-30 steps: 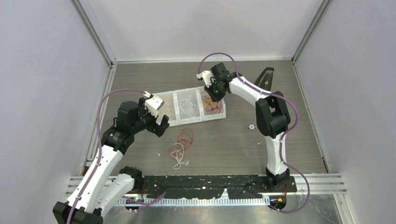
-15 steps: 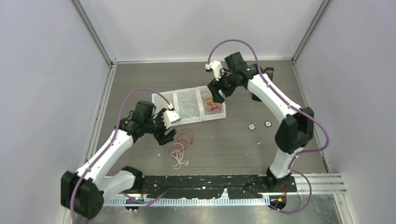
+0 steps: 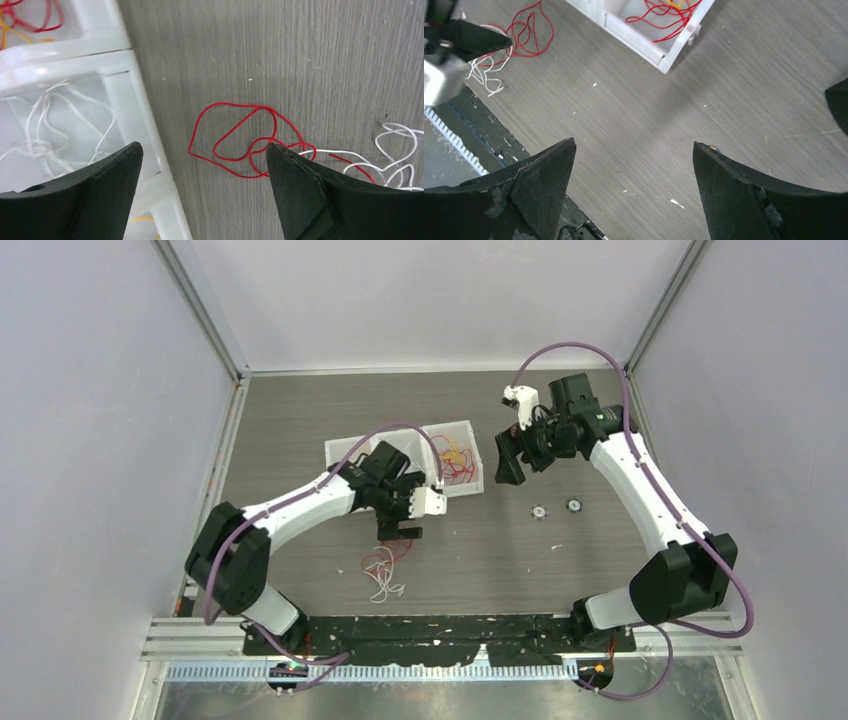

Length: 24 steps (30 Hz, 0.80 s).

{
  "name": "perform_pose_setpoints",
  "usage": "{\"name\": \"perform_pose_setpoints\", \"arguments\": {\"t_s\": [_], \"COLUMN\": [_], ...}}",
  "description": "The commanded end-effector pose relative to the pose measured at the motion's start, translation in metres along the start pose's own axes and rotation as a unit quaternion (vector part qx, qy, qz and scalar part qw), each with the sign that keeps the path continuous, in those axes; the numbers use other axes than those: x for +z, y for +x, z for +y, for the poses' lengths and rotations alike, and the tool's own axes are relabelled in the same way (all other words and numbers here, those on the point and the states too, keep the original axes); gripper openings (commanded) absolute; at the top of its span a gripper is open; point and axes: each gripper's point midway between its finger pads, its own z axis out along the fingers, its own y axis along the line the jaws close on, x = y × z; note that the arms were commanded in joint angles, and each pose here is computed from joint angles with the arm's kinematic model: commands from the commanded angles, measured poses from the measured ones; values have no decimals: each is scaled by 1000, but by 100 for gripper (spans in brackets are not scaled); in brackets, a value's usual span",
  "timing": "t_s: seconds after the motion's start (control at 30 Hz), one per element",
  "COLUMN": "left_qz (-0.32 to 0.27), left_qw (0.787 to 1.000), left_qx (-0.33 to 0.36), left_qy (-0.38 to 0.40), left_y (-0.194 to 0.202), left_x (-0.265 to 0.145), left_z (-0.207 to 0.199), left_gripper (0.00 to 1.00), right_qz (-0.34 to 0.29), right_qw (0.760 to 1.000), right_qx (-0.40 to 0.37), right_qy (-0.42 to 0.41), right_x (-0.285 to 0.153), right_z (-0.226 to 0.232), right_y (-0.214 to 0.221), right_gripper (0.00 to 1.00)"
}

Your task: Untangle the cables

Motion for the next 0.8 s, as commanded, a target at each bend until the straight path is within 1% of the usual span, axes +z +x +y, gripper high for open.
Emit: {"name": "perform_pose_setpoints", "arguments": {"t_s": [0.0,0.1,0.23,0.3,0.33,0.37,0.4,0.43,0.47,0.53,0.57,0.6,0.63,0.7,0.77], "left_qz": [19,47,73,97,109,119,120,111,97,50,28,4,-19,-67,-122], "left_qw": [997,995,993,990,988,986,986,988,990,995,997,999,999,992,975], "left_qx": [60,75,78,90,96,99,100,95,87,58,40,17,-12,-101,-183], "left_qy": [36,44,55,54,53,54,57,58,55,60,57,45,36,17,-17], "left_y": [4,14,17,24,28,32,31,27,19,-6,-20,-37,-51,-74,-91], "left_x": [17,28,35,42,45,46,46,44,40,28,20,9,0,-20,-43], "left_z": [-6,-4,0,1,2,2,1,0,0,-4,-3,1,4,12,31], "left_gripper": [96,96,94,90,86,80,70,58,43,21,8,0,0,0,0], "right_qz": [-22,-24,-25,-26,-26,-27,-28,-30,-33,-42,-53,-58,-76,-101,-114], "right_qw": [1000,1000,1000,1000,1000,1000,1000,999,999,999,998,998,997,994,992], "right_qx": [-6,-12,-11,-11,-11,-12,-13,-15,-18,-22,-25,-20,-25,-20,-11], "right_qy": [-7,2,6,6,6,7,6,6,2,-4,-11,-15,-23,-35,-54], "right_x": [-18,-25,-28,-29,-28,-29,-29,-30,-30,-32,-32,-32,-31,-26,-16], "right_z": [14,15,17,17,17,17,17,18,19,22,25,28,30,35,41], "right_y": [-2,3,7,8,8,8,7,6,4,1,-3,-1,-7,-10,-9], "right_gripper": [93,93,93,93,93,93,92,91,91,89,89,90,91,92,92]}}
